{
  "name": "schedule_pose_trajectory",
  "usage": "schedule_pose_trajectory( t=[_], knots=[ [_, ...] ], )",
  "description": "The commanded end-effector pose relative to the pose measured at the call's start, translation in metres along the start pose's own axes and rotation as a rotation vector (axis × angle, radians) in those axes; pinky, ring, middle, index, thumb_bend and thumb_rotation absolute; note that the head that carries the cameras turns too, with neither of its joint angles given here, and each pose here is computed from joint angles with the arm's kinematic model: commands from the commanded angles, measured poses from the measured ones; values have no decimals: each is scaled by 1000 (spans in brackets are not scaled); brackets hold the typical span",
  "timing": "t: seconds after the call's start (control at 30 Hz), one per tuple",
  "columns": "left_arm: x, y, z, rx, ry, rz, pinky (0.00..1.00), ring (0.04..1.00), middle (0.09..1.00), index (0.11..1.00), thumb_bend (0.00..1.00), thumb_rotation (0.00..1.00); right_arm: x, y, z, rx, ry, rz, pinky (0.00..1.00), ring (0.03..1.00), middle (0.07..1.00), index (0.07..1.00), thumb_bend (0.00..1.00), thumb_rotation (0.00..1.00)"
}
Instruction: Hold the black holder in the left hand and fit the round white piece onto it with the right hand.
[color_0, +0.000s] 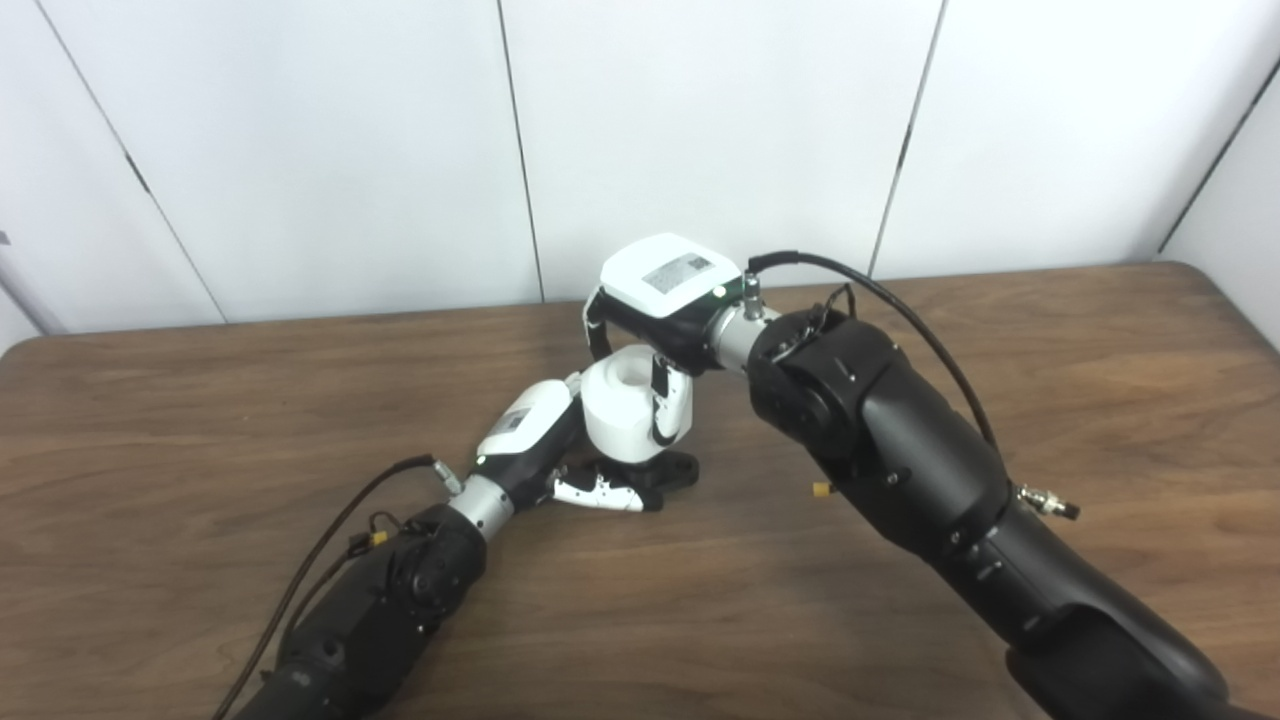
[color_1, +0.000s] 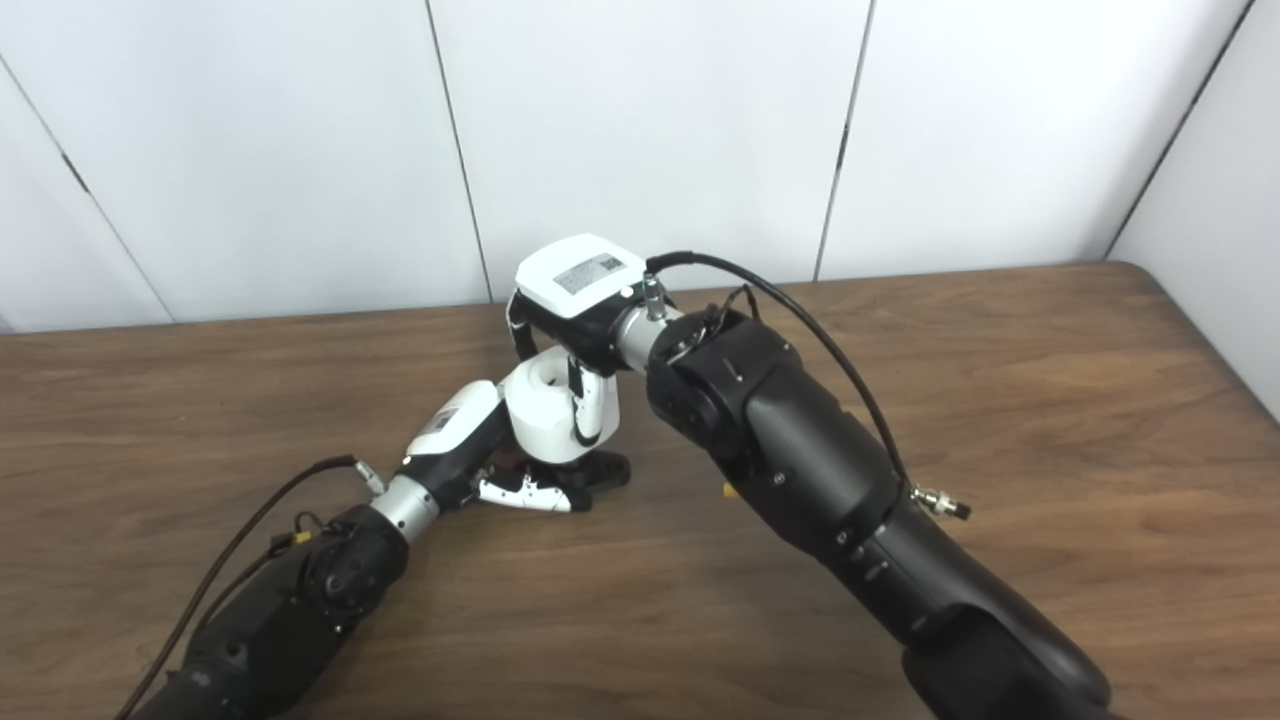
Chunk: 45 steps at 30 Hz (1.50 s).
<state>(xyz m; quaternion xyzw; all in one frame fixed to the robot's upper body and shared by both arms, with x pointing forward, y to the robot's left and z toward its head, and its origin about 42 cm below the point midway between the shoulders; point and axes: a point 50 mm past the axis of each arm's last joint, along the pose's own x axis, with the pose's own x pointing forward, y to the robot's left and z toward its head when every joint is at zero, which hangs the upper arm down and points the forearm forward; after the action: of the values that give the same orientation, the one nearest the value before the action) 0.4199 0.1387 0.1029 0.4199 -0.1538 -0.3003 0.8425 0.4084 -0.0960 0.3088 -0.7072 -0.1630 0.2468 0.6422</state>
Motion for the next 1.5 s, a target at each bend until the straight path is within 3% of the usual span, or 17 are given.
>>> schedule_pose_trajectory(
  t=[0.0, 0.97, 1.47],
  knots=[
    [-22, -77, 0, -8, 72, -266, 999, 1000, 941, 481, 524, 62, 1, 6, 13, -9, -60, 66, 960, 887, 803, 481, 526, 140],
    [-26, -75, -4, -16, 72, -279, 1000, 1000, 934, 481, 524, 62, -3, -4, 1, -88, -61, 85, 988, 895, 809, 482, 525, 140],
    [-27, -73, -4, -24, 70, -275, 1000, 1000, 947, 481, 524, 62, -4, 15, -6, -102, -42, 105, 980, 887, 819, 482, 526, 141]
  ],
)
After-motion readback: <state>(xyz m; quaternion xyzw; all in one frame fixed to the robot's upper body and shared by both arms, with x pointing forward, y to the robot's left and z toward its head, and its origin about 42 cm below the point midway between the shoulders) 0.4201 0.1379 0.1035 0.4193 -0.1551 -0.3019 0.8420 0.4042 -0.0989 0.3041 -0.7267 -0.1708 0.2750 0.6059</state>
